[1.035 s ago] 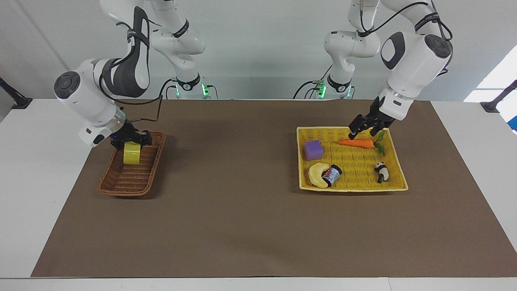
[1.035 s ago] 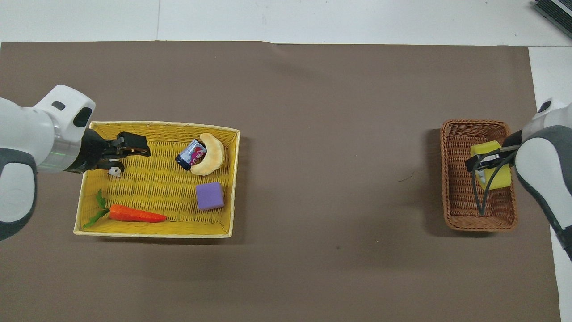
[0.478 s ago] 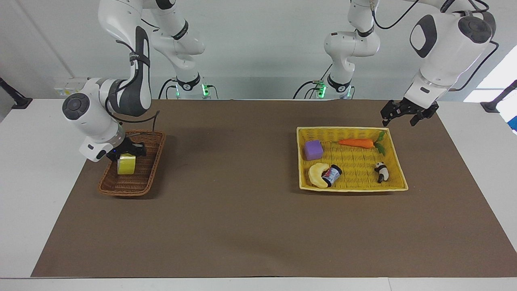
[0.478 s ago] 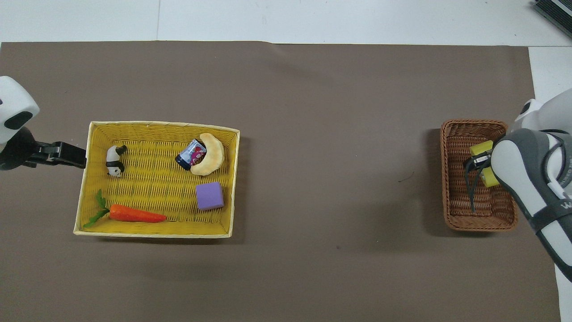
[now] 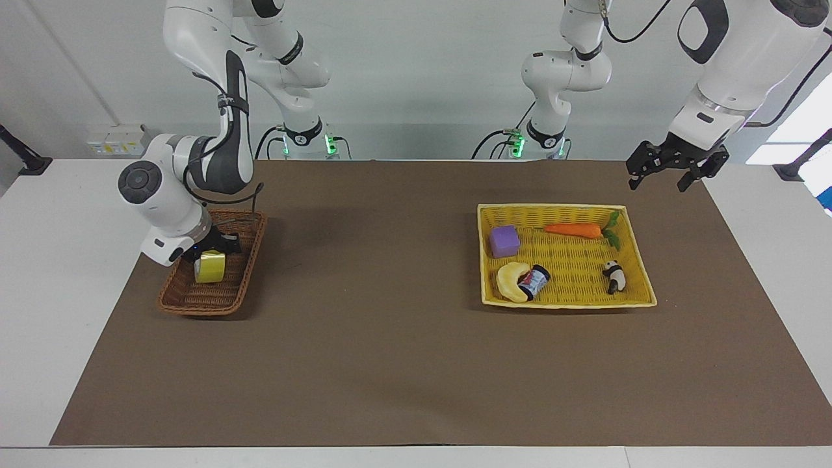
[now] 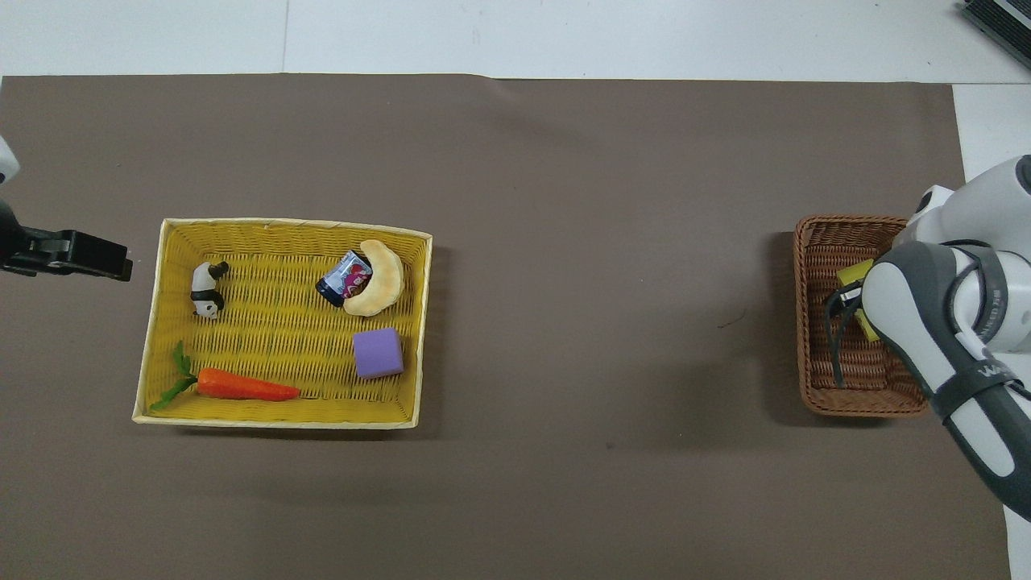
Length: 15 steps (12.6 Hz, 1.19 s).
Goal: Move tape to another basket
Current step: 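Lower the tape into the wicker basket with the right gripper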
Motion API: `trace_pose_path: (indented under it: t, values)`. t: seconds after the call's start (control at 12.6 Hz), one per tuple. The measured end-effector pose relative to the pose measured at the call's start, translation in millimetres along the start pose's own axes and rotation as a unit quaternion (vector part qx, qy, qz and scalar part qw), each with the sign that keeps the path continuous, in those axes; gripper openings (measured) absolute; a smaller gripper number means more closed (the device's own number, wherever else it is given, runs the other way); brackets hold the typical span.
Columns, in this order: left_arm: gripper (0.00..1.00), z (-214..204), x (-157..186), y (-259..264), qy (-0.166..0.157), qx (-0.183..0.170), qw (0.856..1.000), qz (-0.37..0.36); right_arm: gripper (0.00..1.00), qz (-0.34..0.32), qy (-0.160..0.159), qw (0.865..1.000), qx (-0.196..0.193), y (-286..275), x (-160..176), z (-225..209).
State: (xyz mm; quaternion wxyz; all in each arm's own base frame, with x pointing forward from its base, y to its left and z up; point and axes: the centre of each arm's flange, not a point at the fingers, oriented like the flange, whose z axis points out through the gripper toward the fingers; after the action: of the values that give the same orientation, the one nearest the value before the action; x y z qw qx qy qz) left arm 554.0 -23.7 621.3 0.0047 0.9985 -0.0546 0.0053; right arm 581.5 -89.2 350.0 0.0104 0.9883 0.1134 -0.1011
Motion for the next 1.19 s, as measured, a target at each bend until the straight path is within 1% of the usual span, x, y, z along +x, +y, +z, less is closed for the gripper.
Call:
trace_pose_path:
  t: [0.08,0.16,0.32,0.4,0.56,0.64,0.96,1.11,1.19]
  values:
    - [1.0,-8.0,0.4,-5.4,0.008,0.0,1.0,-0.004,0.22,0.004,0.0,1.0,0.0,-0.2,0.1,0.0]
    - [1.0,-13.4,0.3,-9.0,0.014,-0.001,1.0,-0.007,0.33,0.011,0.0,1.0,0.0,-0.2,0.1,-0.1]
    - [1.0,-24.8,-2.8,-10.7,0.022,-0.002,1.0,-0.009,0.58,0.018,0.001,1.0,0.0,-0.5,0.3,-0.9]
    - [1.0,-33.2,-6.4,-10.4,0.028,-0.002,1.0,-0.008,0.67,0.018,0.003,1.0,-0.001,-1.2,0.7,-2.9]
    - [1.0,-45.8,-14.2,-10.0,0.037,-0.002,0.999,-0.008,0.92,0.024,0.013,1.0,0.007,-4.8,1.3,-16.3]
    - [1.0,-48.4,-15.8,-9.9,0.039,-0.002,0.999,-0.008,1.0,0.026,0.023,0.999,0.018,-9.3,2.2,-32.1]
    - [1.0,-48.3,-15.9,-9.8,0.038,-0.002,0.999,-0.008,1.0,0.046,0.076,0.996,0.02,-37.1,3.8,-106.8]
    - [1.0,-48.3,-15.9,-9.7,0.038,-0.002,0.999,-0.008,1.0,0.065,0.09,0.994,0.018,-60.3,-5.9,-144.1]
    - [1.0,-48.3,-15.9,-9.7,0.038,-0.002,0.999,-0.008,1.0,0.074,0.092,0.993,0.013,-74.2,-13.6,-161.6]
